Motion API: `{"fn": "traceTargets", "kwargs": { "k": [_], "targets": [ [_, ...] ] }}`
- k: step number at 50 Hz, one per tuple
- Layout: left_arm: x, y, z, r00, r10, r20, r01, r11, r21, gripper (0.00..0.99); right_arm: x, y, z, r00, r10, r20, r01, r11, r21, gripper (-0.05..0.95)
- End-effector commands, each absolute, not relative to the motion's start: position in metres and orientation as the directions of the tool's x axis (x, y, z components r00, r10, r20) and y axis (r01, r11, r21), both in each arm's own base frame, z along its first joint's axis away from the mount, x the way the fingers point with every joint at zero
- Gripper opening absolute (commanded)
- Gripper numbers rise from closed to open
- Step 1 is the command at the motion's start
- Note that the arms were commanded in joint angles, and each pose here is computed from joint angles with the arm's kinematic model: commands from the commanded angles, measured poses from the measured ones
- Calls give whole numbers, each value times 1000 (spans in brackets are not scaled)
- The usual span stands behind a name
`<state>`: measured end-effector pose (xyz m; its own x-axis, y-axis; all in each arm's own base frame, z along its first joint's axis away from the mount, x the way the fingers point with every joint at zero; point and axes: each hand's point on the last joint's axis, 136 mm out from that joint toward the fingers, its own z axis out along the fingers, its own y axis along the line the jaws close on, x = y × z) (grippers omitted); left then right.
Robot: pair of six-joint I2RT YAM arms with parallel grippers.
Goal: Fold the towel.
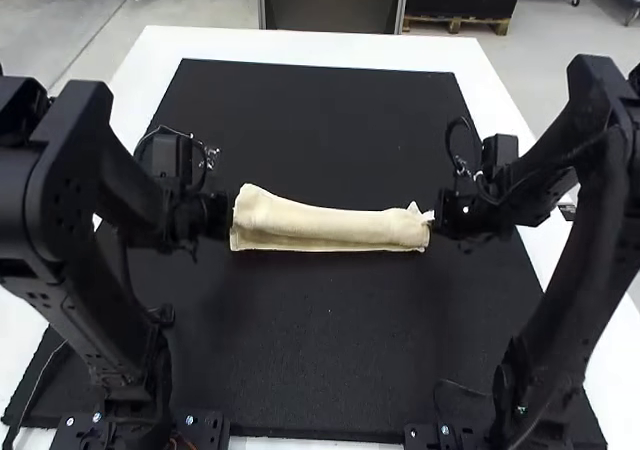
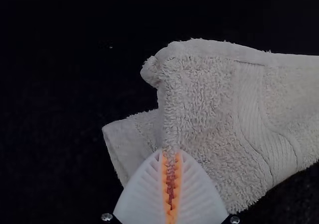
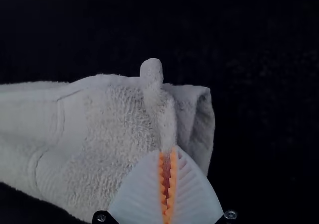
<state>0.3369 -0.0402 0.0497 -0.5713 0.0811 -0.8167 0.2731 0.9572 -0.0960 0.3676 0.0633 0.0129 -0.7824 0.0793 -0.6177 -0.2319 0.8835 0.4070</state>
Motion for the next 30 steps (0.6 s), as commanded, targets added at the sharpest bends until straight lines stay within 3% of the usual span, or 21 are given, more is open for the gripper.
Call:
{"fn": "traceTargets", "kwargs": {
  "k": [1, 25, 30],
  "targets": [
    [337, -30, 46, -566, 100, -818, 237, 970, -46, 18, 373, 49, 8, -770, 85, -633, -209, 903, 375, -20],
    [338, -25, 22, -572, 111, -813, 221, 975, -23, 21, 376, 48, -15, -777, 76, -625, -207, 907, 368, -18],
    [338, -24, 21, -574, 110, -811, 219, 975, -23, 138, 378, 46, -15, -772, 77, -631, -204, 910, 360, 31]
  ]
}}
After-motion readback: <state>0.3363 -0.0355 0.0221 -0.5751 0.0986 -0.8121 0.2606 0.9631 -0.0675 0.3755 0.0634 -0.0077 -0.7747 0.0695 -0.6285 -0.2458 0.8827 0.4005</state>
